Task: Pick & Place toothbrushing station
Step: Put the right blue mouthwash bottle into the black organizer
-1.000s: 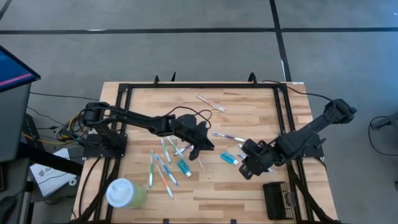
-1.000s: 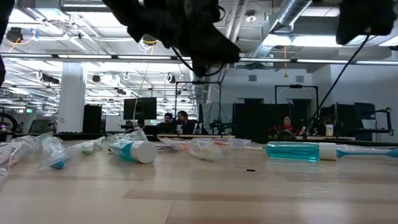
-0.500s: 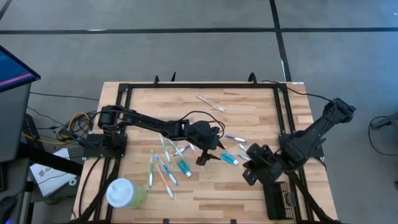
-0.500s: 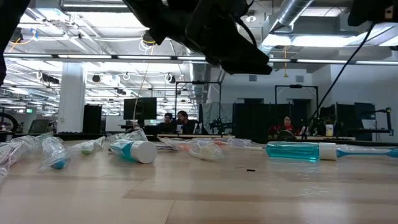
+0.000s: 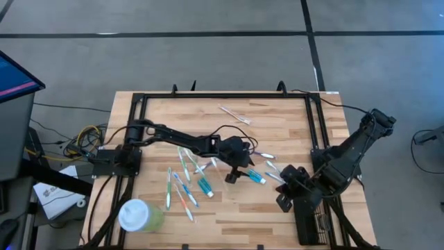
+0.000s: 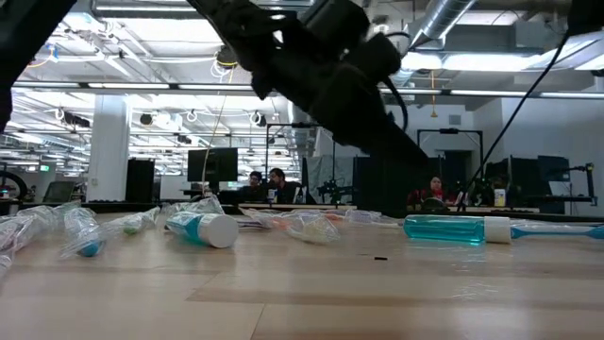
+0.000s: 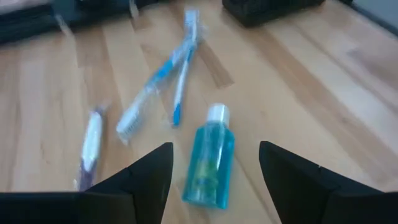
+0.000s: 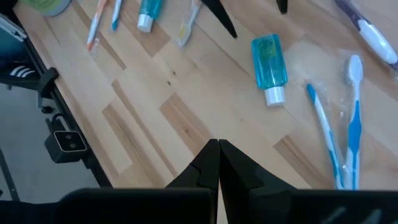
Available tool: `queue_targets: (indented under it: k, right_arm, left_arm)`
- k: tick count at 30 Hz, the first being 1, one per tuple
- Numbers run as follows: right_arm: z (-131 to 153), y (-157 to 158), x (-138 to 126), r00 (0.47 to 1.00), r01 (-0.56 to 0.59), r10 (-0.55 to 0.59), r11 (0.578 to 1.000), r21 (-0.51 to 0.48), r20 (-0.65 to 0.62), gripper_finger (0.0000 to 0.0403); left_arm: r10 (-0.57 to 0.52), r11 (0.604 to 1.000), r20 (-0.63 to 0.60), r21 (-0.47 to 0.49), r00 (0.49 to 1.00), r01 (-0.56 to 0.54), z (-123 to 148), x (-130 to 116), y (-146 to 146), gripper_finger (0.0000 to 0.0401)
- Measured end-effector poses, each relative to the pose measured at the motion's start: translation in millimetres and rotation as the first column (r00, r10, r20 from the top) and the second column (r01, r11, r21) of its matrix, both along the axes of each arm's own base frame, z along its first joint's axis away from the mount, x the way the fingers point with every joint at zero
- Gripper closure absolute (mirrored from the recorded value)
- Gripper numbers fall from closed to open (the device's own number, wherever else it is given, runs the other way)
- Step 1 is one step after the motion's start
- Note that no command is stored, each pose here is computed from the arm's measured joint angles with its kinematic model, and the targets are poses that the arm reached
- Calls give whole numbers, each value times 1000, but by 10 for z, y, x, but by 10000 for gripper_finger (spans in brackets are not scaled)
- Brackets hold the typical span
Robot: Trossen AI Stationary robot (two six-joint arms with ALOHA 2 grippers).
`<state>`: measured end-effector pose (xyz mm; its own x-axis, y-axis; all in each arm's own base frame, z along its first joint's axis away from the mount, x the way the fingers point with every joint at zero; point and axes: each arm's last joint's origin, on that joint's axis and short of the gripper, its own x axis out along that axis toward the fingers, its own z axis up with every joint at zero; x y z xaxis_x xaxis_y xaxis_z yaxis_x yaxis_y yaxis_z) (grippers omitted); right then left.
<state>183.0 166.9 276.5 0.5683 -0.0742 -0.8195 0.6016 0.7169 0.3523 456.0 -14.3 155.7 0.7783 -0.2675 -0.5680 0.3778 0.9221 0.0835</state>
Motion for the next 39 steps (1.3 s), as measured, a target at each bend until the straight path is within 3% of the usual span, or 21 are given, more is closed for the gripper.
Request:
queue_targets:
  k: [8,16,21,39]
  right_arm:
    - [-1,17,-17,1000,-1,1,1000,7,-2,403]
    - [-5,31,-42,1000,-7,7,1000,3,-8,403]
    - [-7,25,-44,1000,-6,6,1000,-2,-12,403]
    - [-11,21,-42,1000,-1,1,1000,2,-17,403]
  left_arm:
    - [-33,999,-1,25,999,33,-137,251,-102,170]
    - [-61,996,-89,64,994,67,-348,225,-91,170]
    - [-57,992,-69,108,996,64,-335,237,-61,170]
    - [-40,995,-142,84,989,53,-539,226,-41,170]
